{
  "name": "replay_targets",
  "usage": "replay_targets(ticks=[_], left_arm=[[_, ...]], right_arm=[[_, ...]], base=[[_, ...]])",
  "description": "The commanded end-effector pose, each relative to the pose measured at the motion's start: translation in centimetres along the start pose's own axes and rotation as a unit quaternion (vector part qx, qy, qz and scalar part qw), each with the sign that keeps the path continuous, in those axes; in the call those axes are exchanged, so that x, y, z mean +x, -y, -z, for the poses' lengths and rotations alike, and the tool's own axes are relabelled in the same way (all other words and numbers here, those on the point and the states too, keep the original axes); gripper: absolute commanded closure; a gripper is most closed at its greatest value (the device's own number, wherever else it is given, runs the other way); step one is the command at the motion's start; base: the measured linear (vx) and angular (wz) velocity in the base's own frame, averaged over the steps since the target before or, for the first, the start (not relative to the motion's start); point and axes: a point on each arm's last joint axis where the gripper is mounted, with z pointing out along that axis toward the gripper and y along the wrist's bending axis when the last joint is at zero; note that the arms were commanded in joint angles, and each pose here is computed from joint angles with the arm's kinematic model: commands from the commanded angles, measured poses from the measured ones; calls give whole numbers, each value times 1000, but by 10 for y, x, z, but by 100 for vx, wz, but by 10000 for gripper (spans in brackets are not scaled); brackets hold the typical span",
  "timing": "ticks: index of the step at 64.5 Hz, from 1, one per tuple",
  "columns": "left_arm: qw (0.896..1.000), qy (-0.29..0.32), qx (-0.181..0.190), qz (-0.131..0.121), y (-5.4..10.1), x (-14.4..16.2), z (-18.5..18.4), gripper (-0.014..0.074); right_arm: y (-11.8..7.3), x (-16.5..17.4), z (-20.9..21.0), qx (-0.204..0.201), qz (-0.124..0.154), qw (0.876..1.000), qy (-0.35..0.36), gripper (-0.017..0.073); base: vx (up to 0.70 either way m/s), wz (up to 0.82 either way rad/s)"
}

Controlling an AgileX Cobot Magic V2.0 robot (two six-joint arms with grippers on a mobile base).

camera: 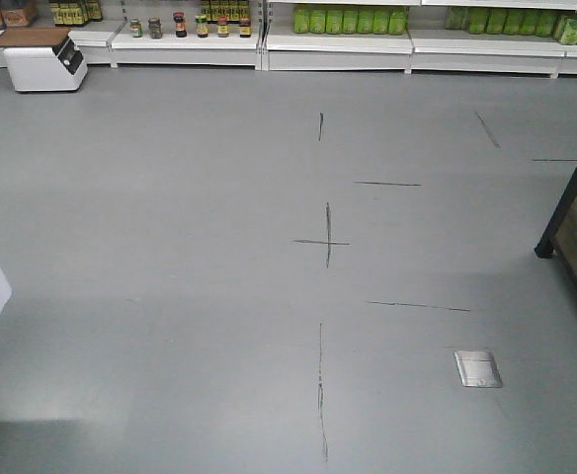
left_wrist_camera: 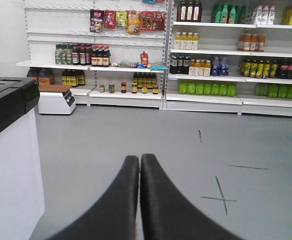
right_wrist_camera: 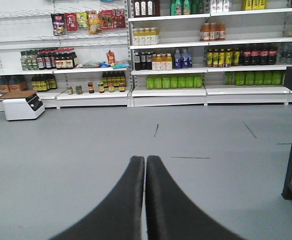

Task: Pick three apples into basket with both arms
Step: 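Drive the base forward toward the black fruit tables, then turn the base to face the light-blue basket on the table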

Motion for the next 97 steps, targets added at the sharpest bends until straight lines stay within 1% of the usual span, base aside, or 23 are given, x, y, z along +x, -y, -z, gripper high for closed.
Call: replay_targets(ticks=[1,51,97], left_arm=[[1000,30,2,1,0,1,0,600],[1000,30,2,1,0,1,0,600],[1000,30,2,1,0,1,0,600]], right_arm=[[0,-2,0,2,7,999,34,564],[0,-2,0,2,7,999,34,564],[0,-2,0,2,7,999,34,564]], base=[[15,-9],[16,-18],[15,-37]])
